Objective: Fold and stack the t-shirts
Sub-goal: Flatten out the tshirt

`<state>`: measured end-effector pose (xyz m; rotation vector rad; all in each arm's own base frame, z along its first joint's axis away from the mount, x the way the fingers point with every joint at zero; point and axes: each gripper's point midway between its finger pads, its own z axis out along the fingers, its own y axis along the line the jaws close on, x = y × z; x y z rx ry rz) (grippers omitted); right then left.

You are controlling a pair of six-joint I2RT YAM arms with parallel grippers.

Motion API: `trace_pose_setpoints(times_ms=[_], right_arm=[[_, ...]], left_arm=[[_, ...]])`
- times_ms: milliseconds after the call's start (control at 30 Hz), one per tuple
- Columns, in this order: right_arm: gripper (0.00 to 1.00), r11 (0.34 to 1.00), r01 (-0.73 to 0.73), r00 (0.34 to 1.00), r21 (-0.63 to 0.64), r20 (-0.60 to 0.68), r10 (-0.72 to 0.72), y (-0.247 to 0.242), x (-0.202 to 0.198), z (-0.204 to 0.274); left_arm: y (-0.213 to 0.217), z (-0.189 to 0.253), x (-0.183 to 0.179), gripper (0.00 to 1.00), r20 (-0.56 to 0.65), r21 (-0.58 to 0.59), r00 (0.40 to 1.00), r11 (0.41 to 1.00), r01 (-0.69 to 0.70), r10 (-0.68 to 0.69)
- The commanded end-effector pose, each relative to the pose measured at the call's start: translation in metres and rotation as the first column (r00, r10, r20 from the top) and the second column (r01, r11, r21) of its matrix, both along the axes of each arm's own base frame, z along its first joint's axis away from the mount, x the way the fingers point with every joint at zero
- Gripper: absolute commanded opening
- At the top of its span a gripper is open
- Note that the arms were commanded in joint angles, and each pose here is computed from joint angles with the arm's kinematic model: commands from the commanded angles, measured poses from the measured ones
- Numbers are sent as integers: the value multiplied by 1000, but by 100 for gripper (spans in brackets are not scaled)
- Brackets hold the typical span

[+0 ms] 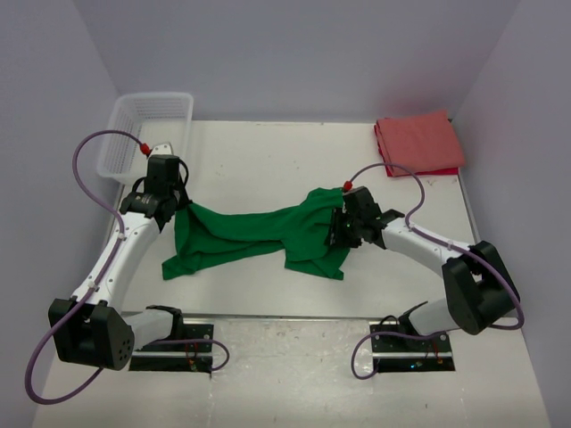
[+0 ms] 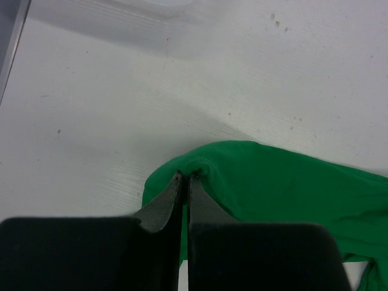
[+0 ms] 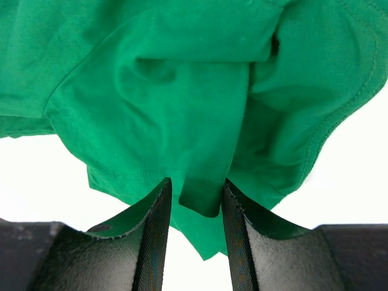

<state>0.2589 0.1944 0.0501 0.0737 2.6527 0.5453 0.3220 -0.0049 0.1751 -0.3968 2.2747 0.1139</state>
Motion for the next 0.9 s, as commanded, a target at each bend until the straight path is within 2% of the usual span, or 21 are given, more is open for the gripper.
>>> trace_pose_setpoints(times_ms=[0,367,467,500,600,767,867], right_arm=[[39,1000,16,999,3,51,-17,2,10,17],[38,999,43,997,-13,60,-42,-2,12,20],[32,999,44,997,-16,60,-43,-3,13,21],[27,999,46,997,-15,63,-45,-3,13,22],[0,999,49,997,-17,59,-48,-3,13,21],[0,995,90,993,-46,76,-87,-11,17,21],[0,986,130,987,-105,107,-119,-23,23,28]], left_arm=[[1,10,4,0,44,9,999,1000,24,-24],[1,11,3,0,48,11,999,1000,25,-25],[1,11,3,0,48,11,999,1000,25,-25],[1,11,3,0,50,11,998,1000,25,-25],[1,11,3,0,50,10,998,1000,26,-26],[0,12,3,0,54,7,998,1000,29,-30],[-1,14,3,0,63,4,998,999,32,-32]])
